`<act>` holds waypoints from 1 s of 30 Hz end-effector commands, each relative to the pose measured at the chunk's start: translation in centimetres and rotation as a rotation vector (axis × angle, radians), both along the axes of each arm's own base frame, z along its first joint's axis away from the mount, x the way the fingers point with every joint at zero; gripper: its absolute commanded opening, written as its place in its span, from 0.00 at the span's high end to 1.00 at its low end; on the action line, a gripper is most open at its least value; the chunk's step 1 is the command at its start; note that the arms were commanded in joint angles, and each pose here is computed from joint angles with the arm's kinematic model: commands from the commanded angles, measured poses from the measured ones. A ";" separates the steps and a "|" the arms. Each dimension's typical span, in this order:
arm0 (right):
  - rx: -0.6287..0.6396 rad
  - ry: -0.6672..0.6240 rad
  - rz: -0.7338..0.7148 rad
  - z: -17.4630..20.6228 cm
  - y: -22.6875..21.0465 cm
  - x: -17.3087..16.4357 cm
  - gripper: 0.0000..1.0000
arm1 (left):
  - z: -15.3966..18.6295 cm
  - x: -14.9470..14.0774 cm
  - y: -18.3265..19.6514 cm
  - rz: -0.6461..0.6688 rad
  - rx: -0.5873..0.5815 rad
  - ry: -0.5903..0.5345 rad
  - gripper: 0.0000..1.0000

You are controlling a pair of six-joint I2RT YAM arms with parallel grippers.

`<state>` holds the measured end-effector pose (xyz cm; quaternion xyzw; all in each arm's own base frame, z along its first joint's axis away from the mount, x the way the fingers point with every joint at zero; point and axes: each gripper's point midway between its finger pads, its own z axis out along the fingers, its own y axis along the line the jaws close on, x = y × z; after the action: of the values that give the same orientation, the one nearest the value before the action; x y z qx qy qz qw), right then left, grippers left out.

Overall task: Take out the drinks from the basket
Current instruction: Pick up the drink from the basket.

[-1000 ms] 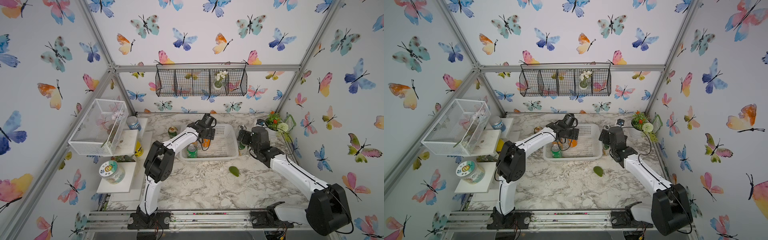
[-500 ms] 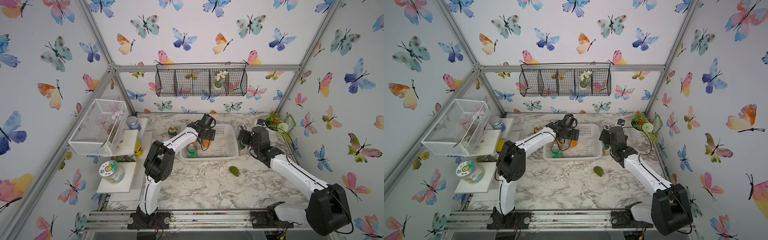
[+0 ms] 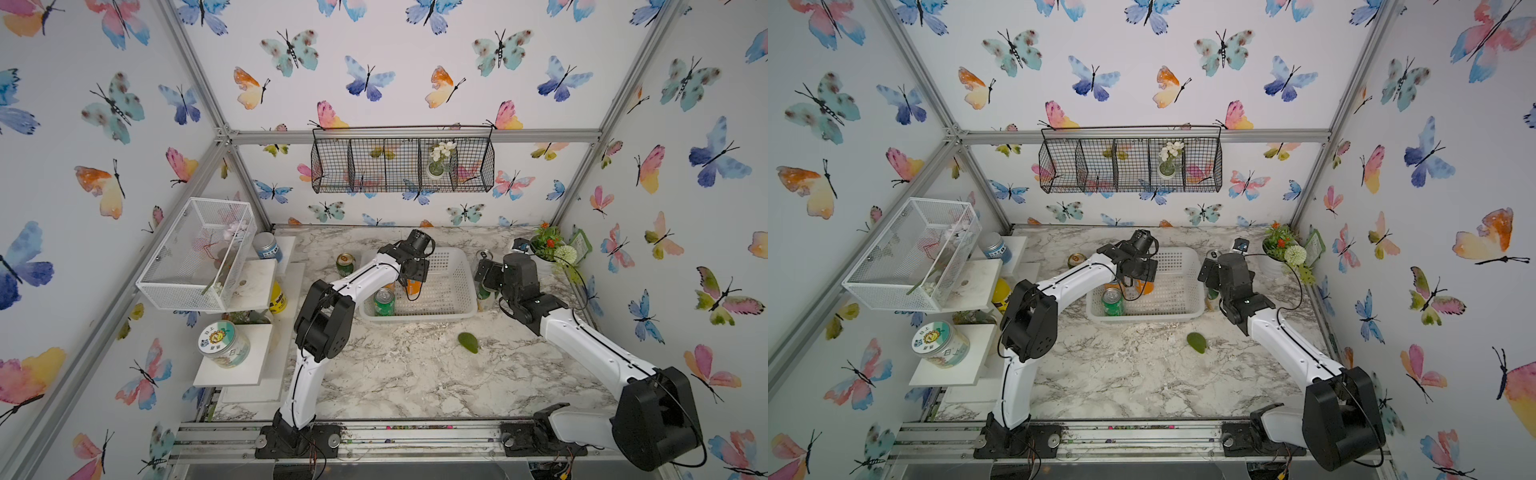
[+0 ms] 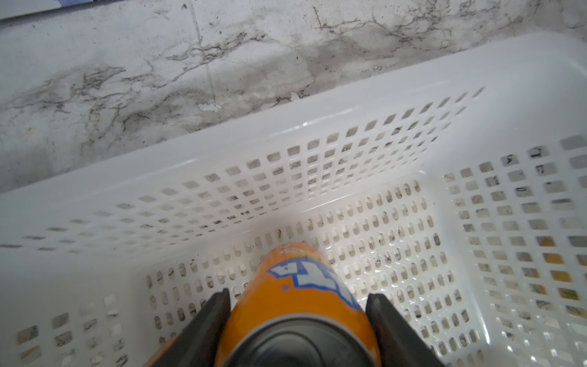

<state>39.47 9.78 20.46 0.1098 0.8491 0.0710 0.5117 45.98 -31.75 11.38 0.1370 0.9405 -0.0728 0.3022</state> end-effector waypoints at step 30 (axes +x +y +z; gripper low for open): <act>0.011 -0.010 -0.011 0.0 -0.4 0.2 0.00 | 13.0 -0.8 -0.4 -0.015 -0.112 -0.168 0.38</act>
<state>39.61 9.56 20.61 0.1131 0.8470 0.0711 0.5146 45.50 -31.92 16.82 0.1381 0.9339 -0.0835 0.3191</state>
